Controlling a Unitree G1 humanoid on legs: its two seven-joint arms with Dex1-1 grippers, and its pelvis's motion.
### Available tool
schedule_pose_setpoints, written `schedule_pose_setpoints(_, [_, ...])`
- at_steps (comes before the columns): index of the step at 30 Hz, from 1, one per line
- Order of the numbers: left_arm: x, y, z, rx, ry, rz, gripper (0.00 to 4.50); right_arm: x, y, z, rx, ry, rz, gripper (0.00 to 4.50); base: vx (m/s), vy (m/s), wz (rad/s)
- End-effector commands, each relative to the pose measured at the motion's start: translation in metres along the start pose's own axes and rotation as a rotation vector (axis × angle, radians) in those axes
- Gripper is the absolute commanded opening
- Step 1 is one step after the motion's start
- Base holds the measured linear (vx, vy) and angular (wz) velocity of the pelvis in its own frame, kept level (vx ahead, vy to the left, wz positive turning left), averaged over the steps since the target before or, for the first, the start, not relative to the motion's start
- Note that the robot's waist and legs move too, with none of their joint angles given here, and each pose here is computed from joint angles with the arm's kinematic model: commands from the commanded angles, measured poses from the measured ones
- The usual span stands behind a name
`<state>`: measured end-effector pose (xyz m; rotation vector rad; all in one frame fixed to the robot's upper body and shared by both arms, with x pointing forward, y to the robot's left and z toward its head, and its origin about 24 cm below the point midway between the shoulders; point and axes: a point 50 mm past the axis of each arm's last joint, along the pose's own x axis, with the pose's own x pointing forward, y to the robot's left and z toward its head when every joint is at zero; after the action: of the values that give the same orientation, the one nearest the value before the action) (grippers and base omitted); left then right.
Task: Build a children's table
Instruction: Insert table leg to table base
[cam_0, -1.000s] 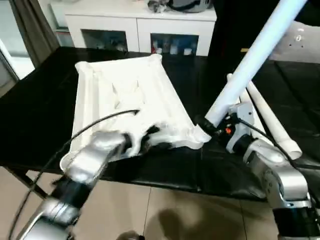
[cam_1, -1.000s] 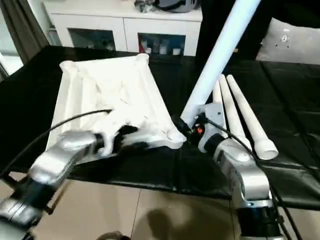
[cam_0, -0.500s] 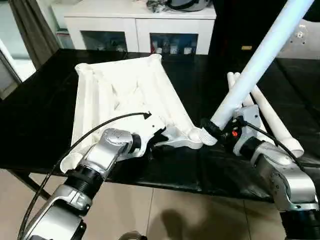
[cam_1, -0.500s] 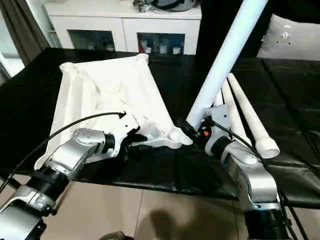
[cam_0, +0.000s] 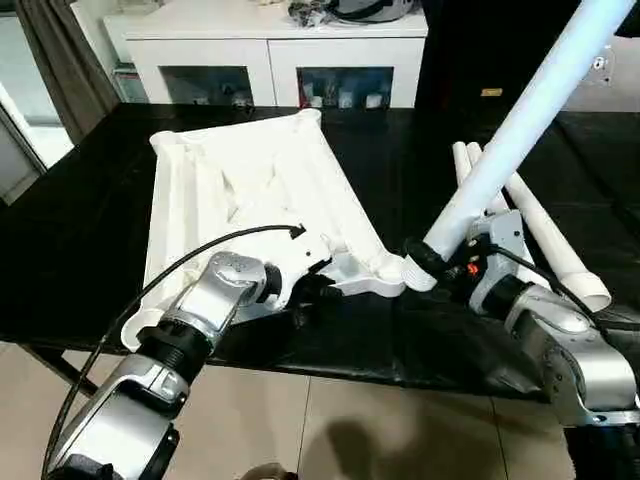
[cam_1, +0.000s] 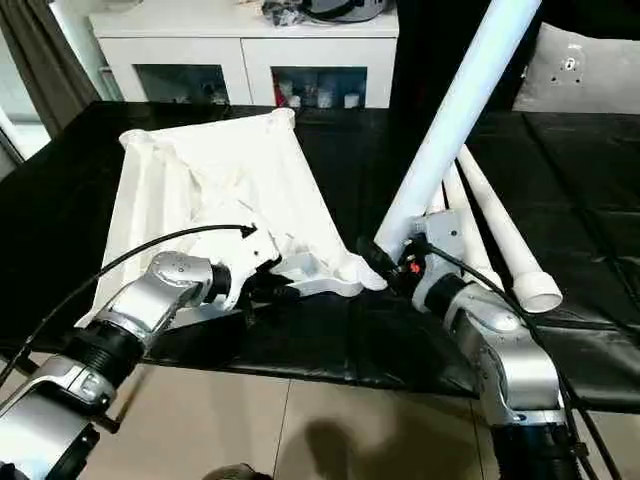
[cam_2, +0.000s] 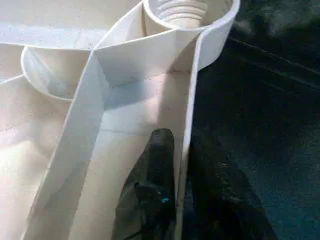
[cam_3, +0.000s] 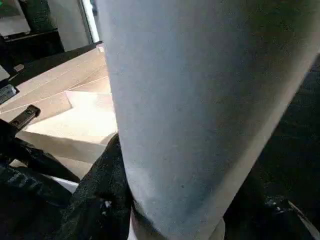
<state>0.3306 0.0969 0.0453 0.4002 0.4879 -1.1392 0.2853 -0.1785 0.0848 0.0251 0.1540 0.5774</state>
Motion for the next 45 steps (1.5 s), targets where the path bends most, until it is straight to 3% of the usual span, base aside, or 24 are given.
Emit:
schedule_pose_setpoints(1, [-0.006,0.005,-0.012,-0.001,0.063,0.023,0.25,0.000,0.003,0.004,-0.001,-0.016,0.023,1.91,0.000,0.000,0.00])
schedule_pose_setpoints(9, [-0.015,-0.005,-0.012,0.042,0.008,-0.095,0.00,0.015,0.013,0.012,0.022,-0.002,0.142,1.91,0.000,0.000,0.00])
schedule_pose_setpoints(13, [-0.026,-0.013,-0.016,0.095,-0.023,-0.167,0.00,0.026,0.019,0.014,-0.027,0.055,0.247,1.91,0.000,0.000,0.00])
schedule_pose_setpoints(24, [-0.039,-0.015,-0.025,0.127,-0.033,-0.139,0.00,0.036,0.032,0.013,-0.035,0.184,0.440,1.91,0.000,0.000,0.00])
schedule_pose_setpoints(35, [-0.039,-0.012,-0.024,0.111,-0.044,-0.123,0.00,0.031,0.027,0.008,-0.070,0.241,0.462,1.91,0.000,0.000,0.00])
schedule_pose_setpoints(44, [-0.040,-0.012,-0.022,0.101,-0.054,-0.130,0.00,0.040,0.025,-0.002,-0.065,0.248,0.415,1.91,0.000,0.000,0.00])
schedule_pose_setpoints(45, [-0.040,-0.012,-0.023,0.096,-0.053,-0.126,0.27,0.041,0.026,-0.004,-0.061,0.247,0.414,1.91,0.000,0.000,0.00])
